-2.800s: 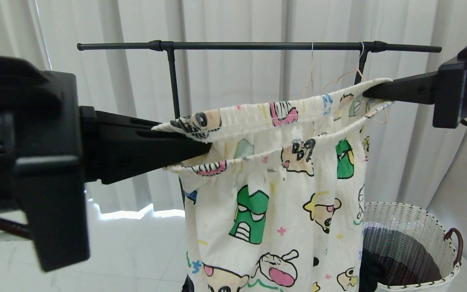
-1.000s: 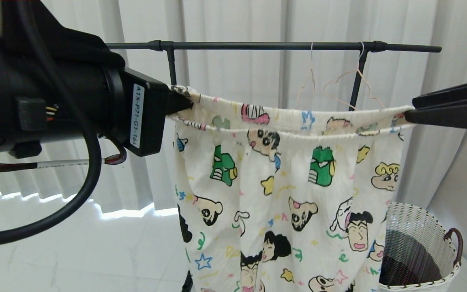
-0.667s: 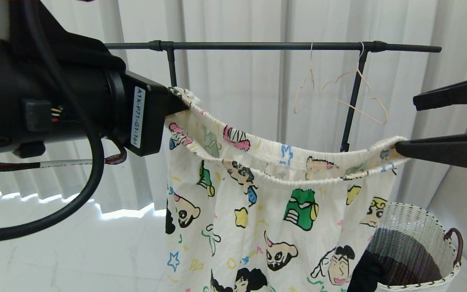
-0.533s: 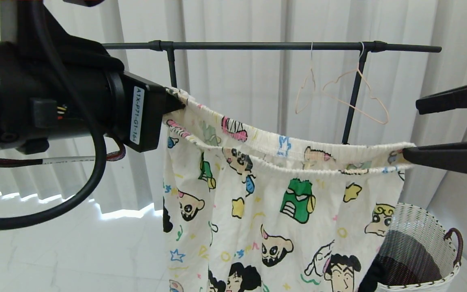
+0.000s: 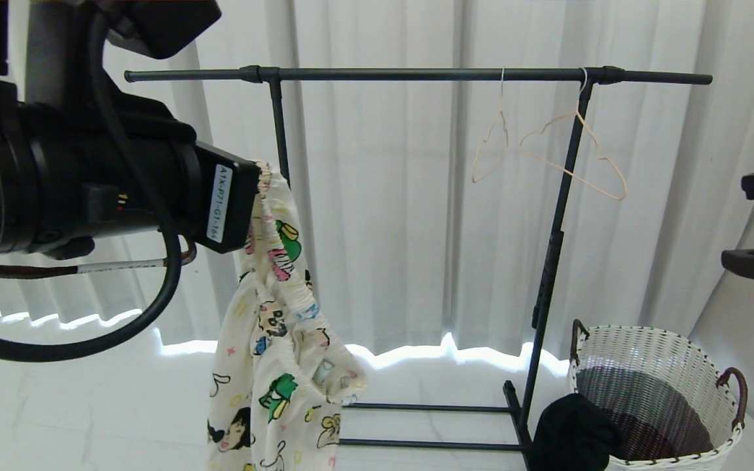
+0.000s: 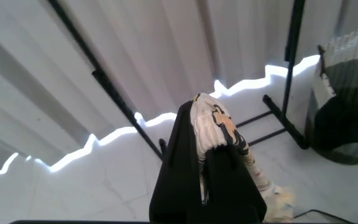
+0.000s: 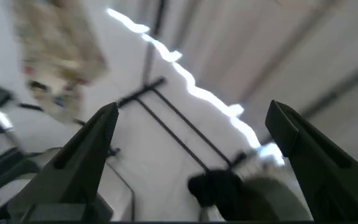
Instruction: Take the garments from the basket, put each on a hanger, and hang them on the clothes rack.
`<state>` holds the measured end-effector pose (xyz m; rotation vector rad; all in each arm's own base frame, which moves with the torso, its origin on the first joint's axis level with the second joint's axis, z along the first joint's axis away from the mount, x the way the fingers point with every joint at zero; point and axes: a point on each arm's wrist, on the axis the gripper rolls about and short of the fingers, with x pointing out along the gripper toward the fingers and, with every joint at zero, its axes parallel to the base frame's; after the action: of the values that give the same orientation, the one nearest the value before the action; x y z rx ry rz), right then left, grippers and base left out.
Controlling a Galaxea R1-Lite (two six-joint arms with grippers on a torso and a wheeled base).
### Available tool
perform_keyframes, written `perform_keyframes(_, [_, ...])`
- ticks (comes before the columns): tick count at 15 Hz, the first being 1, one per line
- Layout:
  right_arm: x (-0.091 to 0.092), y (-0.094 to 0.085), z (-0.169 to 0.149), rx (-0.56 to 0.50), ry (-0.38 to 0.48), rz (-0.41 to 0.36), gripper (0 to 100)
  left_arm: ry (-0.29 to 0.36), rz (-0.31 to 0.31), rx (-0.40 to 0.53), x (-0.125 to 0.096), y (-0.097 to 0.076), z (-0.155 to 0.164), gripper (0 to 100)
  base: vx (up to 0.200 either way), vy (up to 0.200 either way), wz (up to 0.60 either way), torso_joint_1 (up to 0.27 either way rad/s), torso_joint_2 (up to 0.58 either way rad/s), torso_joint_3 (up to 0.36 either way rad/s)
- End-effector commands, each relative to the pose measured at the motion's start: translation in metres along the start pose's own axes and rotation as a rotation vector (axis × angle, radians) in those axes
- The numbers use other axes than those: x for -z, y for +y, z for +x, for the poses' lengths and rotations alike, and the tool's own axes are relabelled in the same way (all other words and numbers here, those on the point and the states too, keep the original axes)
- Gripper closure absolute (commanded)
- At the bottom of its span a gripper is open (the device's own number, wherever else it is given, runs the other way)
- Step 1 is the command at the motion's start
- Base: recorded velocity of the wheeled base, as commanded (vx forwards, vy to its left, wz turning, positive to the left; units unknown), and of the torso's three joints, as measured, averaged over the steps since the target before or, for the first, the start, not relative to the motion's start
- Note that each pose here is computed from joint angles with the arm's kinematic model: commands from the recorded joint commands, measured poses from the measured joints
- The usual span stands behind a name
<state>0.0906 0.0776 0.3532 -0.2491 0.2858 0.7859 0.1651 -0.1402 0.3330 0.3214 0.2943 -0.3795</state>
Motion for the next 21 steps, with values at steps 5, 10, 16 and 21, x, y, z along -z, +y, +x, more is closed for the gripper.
perform_keyframes(5, [0.048,-0.052,-0.019,0.57,0.346,0.252,0,0.112,-0.085,-0.234,0.062,0.049,-0.03,100,0.0,0.0,0.0,0.0,0.0,0.0])
perform_keyframes(10, [0.065,-0.057,-0.011,0.61,0.37,0.209,0,0.147,-0.098,-0.29,0.112,0.048,-0.041,100,0.0,0.0,0.0,0.0,0.0,0.0])
perform_keyframes(16, [0.082,-0.051,-0.012,0.651,0.34,0.137,0,0.161,-0.106,-0.312,0.115,0.051,-0.04,100,0.0,0.0,0.0,0.0,0.0,0.0])
perform_keyframes(21, [0.087,-0.053,-0.011,0.678,0.324,0.141,0,0.163,-0.104,-0.311,0.115,0.051,-0.04,100,0.0,0.0,0.0,0.0,0.0,0.0])
